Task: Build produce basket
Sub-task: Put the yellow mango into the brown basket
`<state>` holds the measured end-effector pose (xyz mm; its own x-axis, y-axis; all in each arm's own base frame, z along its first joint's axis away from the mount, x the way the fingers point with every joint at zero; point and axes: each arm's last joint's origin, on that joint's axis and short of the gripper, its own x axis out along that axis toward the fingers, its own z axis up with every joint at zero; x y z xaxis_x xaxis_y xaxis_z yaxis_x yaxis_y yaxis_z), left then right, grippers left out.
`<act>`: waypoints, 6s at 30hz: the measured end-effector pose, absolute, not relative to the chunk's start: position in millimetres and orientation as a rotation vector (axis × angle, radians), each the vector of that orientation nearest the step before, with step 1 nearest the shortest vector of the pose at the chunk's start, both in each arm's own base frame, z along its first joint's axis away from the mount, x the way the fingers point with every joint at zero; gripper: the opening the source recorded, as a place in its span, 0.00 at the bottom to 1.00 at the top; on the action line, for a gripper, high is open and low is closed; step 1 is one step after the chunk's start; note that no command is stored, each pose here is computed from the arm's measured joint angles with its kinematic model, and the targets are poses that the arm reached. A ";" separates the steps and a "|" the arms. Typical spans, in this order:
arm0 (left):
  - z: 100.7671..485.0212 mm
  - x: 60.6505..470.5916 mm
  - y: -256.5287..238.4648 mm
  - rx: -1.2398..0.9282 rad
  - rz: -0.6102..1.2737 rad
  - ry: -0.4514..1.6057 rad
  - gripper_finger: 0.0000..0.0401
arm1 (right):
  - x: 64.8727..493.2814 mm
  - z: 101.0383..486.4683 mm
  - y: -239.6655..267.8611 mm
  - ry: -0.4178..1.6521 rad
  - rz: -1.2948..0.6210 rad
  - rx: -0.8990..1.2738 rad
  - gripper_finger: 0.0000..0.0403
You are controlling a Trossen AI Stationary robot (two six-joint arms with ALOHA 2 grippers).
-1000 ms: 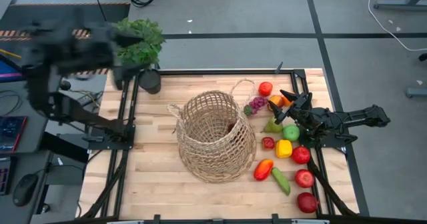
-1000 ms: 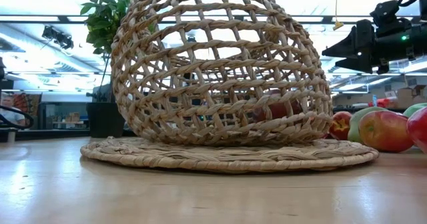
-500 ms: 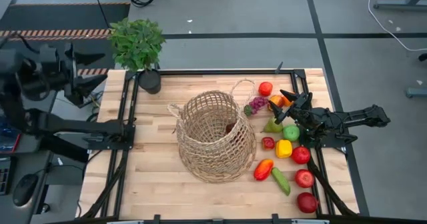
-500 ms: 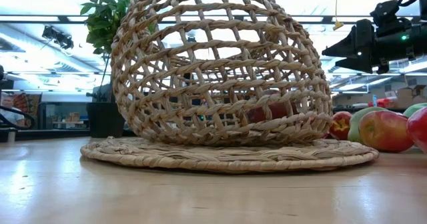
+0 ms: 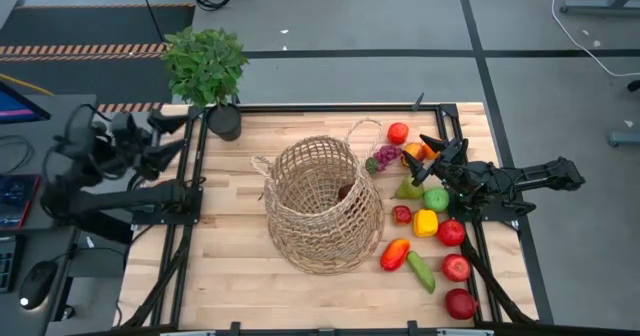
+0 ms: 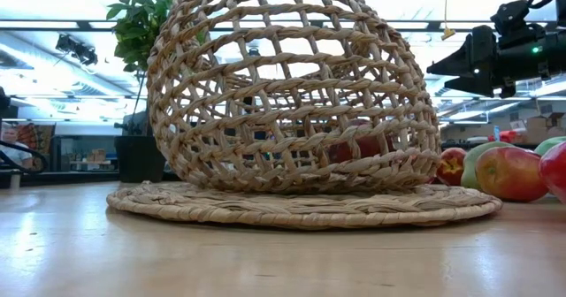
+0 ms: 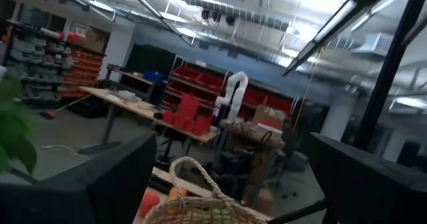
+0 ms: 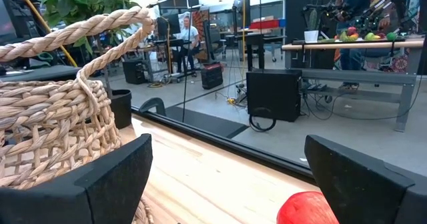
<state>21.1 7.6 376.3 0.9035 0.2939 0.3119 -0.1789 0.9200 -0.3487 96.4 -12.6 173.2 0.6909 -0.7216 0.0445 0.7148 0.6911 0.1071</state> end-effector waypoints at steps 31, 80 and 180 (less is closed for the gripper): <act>286.8 45.0 12.0 -0.474 0.245 -0.300 0.97 | 96.4 173.4 -12.6 -0.088 -0.804 0.085 0.98; 286.4 45.1 12.0 -0.474 0.247 -0.294 0.97 | 199.7 359.3 68.3 0.543 0.579 0.741 0.98; 286.4 45.1 12.0 -0.474 0.247 -0.295 0.97 | 208.7 292.0 150.8 1.107 0.642 -0.472 0.98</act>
